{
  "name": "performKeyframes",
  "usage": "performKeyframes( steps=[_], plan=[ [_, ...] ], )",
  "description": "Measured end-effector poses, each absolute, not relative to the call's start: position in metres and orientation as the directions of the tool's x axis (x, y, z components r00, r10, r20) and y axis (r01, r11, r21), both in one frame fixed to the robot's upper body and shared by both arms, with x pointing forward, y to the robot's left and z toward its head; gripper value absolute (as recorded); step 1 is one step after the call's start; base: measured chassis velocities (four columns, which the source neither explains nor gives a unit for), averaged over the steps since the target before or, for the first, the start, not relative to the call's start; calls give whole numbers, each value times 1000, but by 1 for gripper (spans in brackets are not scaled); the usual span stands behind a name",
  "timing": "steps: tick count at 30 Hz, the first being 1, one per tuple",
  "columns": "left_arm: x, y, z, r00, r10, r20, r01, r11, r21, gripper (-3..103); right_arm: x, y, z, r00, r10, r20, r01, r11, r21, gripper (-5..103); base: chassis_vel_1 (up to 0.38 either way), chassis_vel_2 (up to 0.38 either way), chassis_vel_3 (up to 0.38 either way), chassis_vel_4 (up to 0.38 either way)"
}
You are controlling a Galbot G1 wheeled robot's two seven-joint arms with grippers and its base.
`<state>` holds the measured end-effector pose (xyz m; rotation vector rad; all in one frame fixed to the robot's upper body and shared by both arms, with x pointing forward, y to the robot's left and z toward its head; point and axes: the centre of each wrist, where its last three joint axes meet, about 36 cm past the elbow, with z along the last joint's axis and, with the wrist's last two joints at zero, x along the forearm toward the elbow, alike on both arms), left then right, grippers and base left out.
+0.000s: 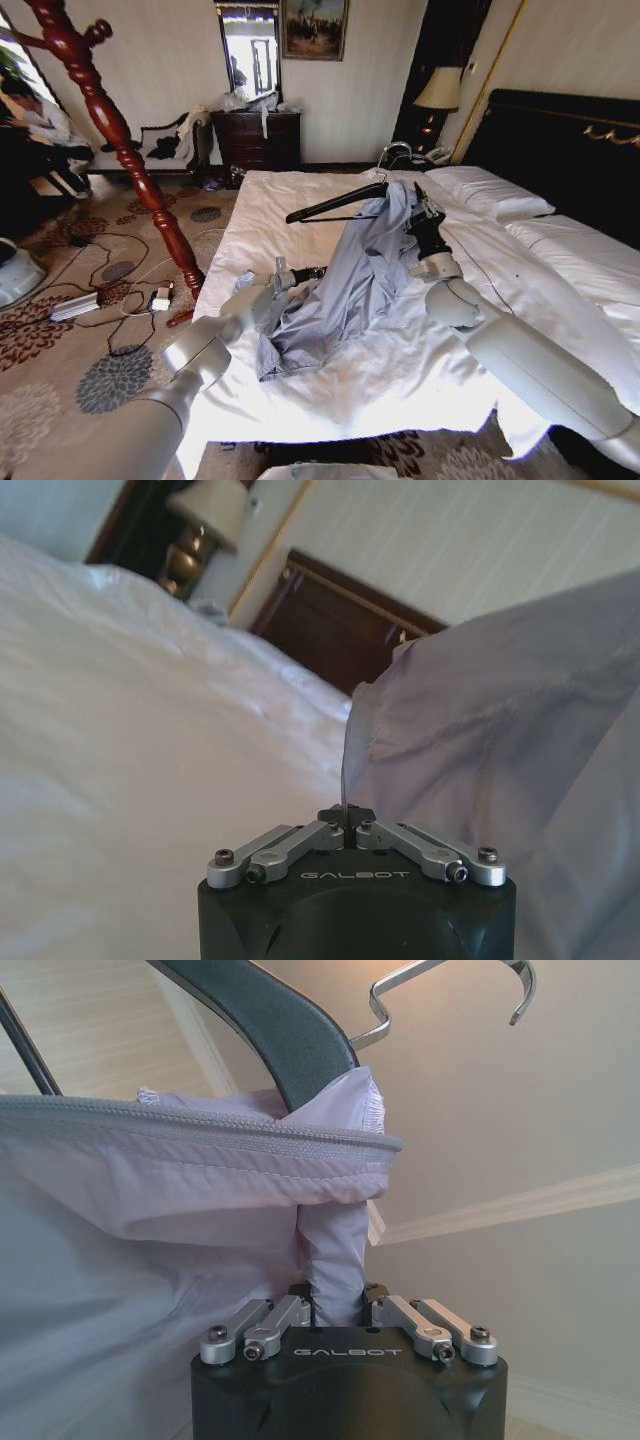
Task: Pick up the clothes from the bed and hang them on the clothes hanger.
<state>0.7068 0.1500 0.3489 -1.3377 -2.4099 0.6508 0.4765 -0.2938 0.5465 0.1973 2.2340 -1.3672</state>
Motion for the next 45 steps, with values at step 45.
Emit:
performKeyframes(
  steps=[45],
  plan=[
    [583, 345, 608, -638, 743, -203, 764, 580, -282, 0, 490, -310, 513, -861, -310, -403, 309, 311, -899, 20, 0, 0, 0, 0]
  ],
)
